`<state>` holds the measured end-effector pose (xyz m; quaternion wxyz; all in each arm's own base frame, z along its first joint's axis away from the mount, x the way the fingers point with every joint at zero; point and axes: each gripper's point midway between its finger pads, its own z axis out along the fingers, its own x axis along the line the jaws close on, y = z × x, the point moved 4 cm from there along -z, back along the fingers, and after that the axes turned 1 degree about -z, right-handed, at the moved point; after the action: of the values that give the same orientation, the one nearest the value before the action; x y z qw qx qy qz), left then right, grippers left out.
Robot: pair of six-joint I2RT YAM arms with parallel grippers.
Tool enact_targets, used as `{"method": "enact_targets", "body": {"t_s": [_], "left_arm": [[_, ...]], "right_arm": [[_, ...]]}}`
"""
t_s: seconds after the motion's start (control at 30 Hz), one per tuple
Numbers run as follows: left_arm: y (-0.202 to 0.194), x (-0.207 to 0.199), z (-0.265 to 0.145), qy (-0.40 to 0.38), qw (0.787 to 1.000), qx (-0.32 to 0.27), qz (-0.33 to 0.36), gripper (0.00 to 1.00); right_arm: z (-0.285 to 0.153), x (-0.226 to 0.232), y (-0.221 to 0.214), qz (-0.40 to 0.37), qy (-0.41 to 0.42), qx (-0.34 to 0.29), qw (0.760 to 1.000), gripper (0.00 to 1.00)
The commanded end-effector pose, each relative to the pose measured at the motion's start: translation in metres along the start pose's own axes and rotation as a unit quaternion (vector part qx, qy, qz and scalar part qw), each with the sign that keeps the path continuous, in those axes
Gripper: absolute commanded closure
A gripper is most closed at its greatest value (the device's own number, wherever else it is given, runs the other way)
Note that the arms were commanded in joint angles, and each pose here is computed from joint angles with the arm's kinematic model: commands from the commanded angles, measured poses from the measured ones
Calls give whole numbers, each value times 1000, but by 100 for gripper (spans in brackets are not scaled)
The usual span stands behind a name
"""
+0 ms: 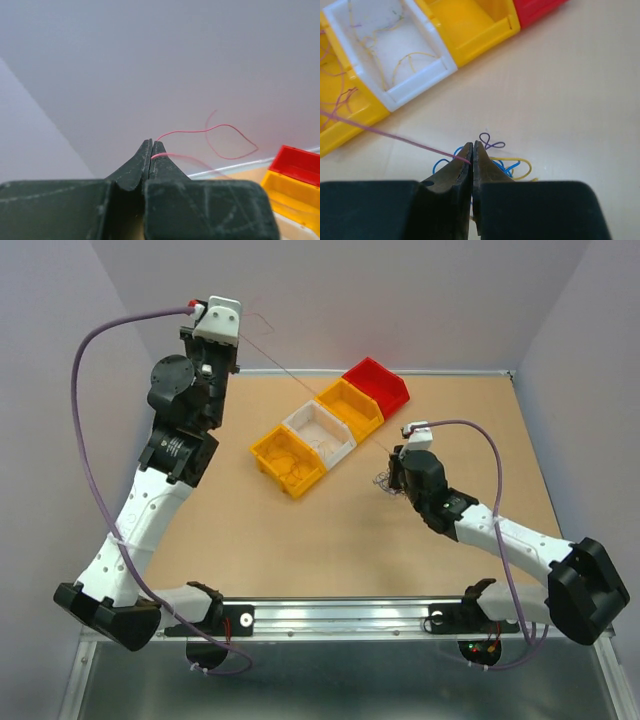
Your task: Untangle the cables
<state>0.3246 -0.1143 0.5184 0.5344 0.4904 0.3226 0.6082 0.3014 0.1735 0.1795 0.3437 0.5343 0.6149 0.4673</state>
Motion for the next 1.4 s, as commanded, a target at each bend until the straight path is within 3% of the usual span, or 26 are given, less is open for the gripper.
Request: {"method": "enact_targets", "body": {"t_s": [0.0, 0.2, 0.23, 0.3, 0.5, 0.7, 0.77, 0.8, 0.9, 1.13, 1.37], "left_arm": [[39, 53, -1, 60, 995, -64, -52, 100], [14, 61, -1, 69, 995, -51, -52, 100], [10, 64, -1, 75, 995, -47, -50, 100], [6, 69, -3, 83, 994, -46, -53, 100], [11, 82, -23, 90, 991, -78, -60, 100], [-4, 27, -32, -96, 990, -92, -44, 100], [-12, 14, -31, -133, 987, -80, -44, 100], [-17, 7, -30, -154, 984, -72, -44, 100], [-29, 0, -31, -169, 982, -63, -48, 100], [-47, -10, -34, -182, 980, -68, -52, 100], [-71, -34, -35, -236, 969, -54, -55, 100]], "right_arm": [[-5, -38, -10, 15, -128, 4, 992, 90], [-15, -74, -1, 67, -214, -32, 974, 82], [-19, -82, -5, 74, -230, -34, 970, 73], [-24, -97, -2, 100, -247, -46, 963, 70], [-35, -129, -3, 143, -321, -64, 934, 67], [-32, -102, 13, 146, -205, -70, 965, 61], [-30, -81, 18, 125, -115, -70, 983, 36], [-30, -73, 15, 119, -84, -69, 987, 18], [-34, -47, 26, 105, 19, -93, 990, 8], [-40, -3, 33, 74, 189, -114, 972, 1], [-39, 19, 30, 53, 270, -111, 955, 1]]}}
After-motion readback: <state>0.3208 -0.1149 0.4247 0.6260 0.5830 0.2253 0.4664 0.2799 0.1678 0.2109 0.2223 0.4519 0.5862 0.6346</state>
